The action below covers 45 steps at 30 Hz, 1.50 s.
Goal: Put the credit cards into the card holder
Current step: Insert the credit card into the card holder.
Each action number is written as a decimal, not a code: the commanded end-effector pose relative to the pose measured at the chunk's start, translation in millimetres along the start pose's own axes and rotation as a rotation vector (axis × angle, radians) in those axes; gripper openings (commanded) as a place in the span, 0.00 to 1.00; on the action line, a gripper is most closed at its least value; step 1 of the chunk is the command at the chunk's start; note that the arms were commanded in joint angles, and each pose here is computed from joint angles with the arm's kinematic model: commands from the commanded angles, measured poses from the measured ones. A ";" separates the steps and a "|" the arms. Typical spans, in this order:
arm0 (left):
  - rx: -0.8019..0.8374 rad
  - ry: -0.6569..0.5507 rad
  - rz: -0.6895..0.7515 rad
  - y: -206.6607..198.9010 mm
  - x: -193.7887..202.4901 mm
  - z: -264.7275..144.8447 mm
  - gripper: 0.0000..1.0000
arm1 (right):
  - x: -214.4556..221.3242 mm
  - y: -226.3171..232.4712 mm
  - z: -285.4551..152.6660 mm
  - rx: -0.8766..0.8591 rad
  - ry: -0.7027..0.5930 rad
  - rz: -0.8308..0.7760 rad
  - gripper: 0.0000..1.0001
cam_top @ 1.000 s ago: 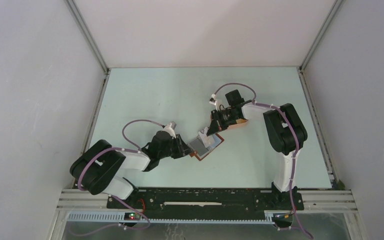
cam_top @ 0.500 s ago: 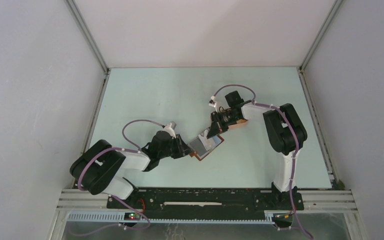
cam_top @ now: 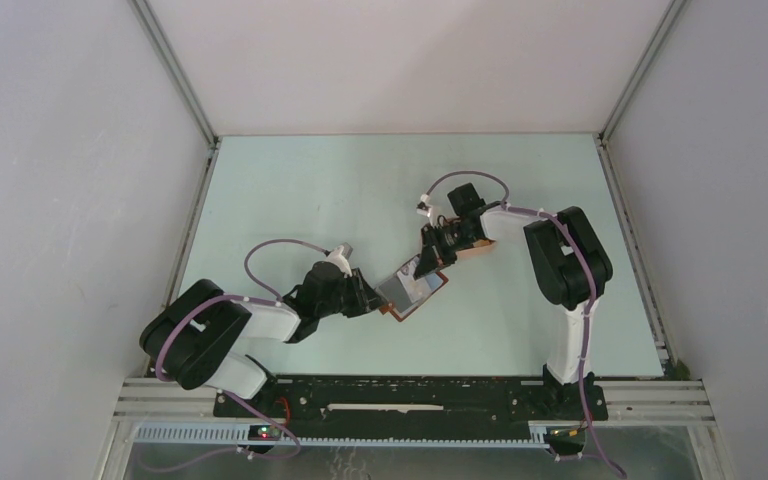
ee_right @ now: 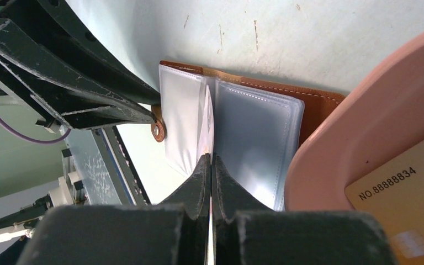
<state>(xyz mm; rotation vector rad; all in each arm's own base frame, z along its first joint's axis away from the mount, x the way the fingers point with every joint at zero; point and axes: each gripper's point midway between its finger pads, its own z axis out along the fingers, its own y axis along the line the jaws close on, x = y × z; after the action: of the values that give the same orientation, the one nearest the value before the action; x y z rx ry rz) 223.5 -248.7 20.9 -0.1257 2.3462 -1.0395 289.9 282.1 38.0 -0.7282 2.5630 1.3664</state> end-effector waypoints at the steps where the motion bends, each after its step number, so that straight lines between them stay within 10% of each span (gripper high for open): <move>1: 0.021 -0.013 0.025 -10.5 -10.9 2.0 0.29 | 13.7 -8.8 11.5 0.036 0.043 0.028 0.00; 45: 0.024 0.001 0.023 -10.1 -7.7 2.2 0.29 | 36.8 3.5 28.9 -0.033 0.130 0.095 0.01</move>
<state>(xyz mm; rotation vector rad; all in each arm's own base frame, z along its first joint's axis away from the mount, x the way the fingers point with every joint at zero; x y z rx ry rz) 222.7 -249.0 20.8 -0.1234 2.3491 -1.0427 269.9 286.8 29.6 -0.6919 2.6413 1.4855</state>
